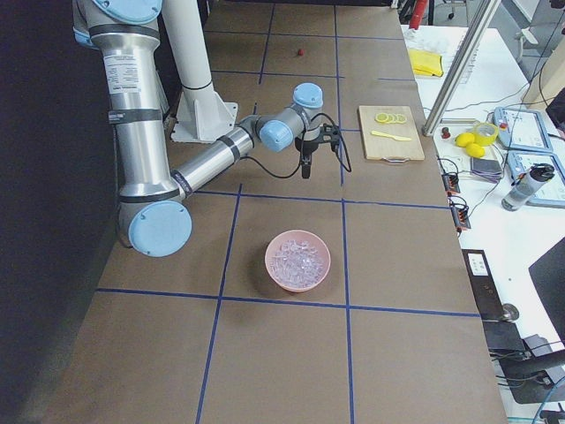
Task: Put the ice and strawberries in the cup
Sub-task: 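Move the right gripper back over the pink ice bowl, then lower the right gripper into the bowl and grasp a third ice cube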
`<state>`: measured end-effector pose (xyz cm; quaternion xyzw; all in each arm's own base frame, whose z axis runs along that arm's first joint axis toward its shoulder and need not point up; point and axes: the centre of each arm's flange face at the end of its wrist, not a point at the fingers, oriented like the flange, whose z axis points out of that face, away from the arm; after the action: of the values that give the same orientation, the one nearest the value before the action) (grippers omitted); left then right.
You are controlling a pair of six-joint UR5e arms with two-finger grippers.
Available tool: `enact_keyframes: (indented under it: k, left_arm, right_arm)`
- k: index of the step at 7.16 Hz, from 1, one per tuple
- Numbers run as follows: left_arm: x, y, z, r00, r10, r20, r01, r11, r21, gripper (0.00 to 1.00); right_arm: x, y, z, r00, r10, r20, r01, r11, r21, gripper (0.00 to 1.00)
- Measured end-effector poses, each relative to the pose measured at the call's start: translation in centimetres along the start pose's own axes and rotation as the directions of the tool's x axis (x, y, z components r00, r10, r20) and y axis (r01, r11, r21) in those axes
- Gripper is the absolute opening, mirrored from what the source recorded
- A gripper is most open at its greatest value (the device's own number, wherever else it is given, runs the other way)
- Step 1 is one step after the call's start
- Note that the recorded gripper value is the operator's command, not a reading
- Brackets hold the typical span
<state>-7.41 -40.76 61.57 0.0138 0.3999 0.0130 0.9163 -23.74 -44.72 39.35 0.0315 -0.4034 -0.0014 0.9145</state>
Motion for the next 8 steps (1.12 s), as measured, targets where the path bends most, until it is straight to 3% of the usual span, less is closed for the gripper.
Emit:
enact_keyframes:
  k: [1, 4, 8]
  left_arm:
    - [0.0, 0.0, 0.0, 1.000, 0.000, 0.000, 0.000, 1.000, 0.000, 1.00]
    - [0.0, 0.0, 0.0, 1.000, -0.001, 0.000, 0.001, 1.000, -0.001, 1.00]
    - [0.0, 0.0, 0.1, 1.000, -0.002, 0.000, 0.002, 1.000, -0.004, 1.00]
  right_arm:
    - [5.3, -0.2, -0.6, 0.997, -0.064, -0.037, 0.064, 0.998, -0.001, 1.00]
    - [17.2, -2.0, -1.2, 0.983, -0.180, -0.030, 0.179, 0.983, -0.048, 1.00]
    - [24.1, -2.4, 1.1, 0.980, -0.191, -0.047, 0.186, 0.977, -0.105, 0.99]
